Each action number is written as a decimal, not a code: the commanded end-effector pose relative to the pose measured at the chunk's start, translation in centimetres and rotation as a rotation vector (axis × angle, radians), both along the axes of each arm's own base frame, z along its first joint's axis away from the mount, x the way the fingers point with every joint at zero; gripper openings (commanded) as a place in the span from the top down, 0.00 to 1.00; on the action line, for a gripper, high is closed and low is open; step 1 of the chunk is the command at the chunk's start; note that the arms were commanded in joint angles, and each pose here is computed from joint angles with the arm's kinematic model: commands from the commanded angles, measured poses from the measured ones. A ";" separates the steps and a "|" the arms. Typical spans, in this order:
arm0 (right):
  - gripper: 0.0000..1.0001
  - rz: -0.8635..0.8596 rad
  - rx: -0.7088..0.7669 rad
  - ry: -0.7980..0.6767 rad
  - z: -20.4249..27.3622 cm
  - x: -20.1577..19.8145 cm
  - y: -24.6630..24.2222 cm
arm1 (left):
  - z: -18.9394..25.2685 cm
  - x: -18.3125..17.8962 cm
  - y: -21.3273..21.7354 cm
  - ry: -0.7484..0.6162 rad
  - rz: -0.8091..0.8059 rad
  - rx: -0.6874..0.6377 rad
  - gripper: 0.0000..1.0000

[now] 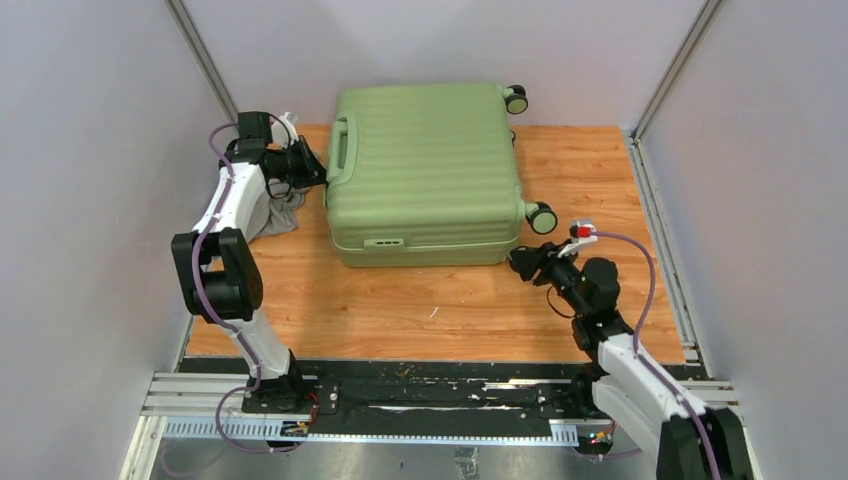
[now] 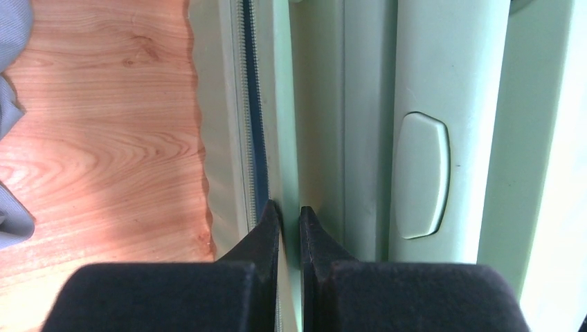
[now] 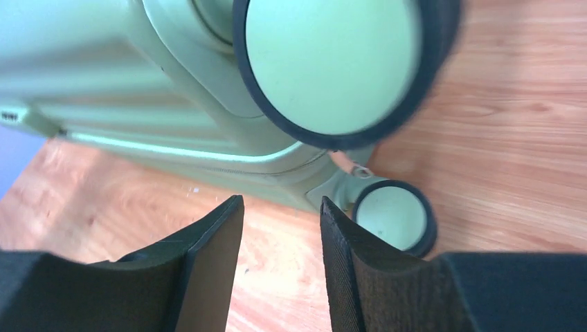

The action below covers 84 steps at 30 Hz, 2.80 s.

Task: Pack the luggage
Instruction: Zip the luggage at the center of the board.

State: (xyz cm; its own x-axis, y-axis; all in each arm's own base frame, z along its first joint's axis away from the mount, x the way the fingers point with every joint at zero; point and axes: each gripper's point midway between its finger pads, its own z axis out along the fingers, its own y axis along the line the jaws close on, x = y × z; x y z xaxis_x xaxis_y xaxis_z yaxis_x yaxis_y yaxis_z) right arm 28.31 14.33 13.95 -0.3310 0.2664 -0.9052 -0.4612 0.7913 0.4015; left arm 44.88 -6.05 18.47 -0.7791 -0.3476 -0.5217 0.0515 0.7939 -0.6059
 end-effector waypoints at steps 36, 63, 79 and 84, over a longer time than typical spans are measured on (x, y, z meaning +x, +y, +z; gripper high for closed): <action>0.53 0.117 0.139 0.157 -3.3 0.7 1.0 | 5.5 1.5 0.9 -0.129 -0.036 -0.043 1.00; 0.28 0.658 0.100 -0.088 -0.8 3.2 6.2 | 5.5 2.7 1.7 -0.120 -0.045 -0.036 1.00; 0.84 0.669 0.183 -0.102 -0.5 2.7 6.2 | 5.3 2.8 1.7 -0.116 -0.048 -0.039 1.00; 1.00 0.660 0.198 -0.088 -0.3 2.7 6.2 | 5.3 2.5 1.6 -0.116 -0.056 -0.043 1.00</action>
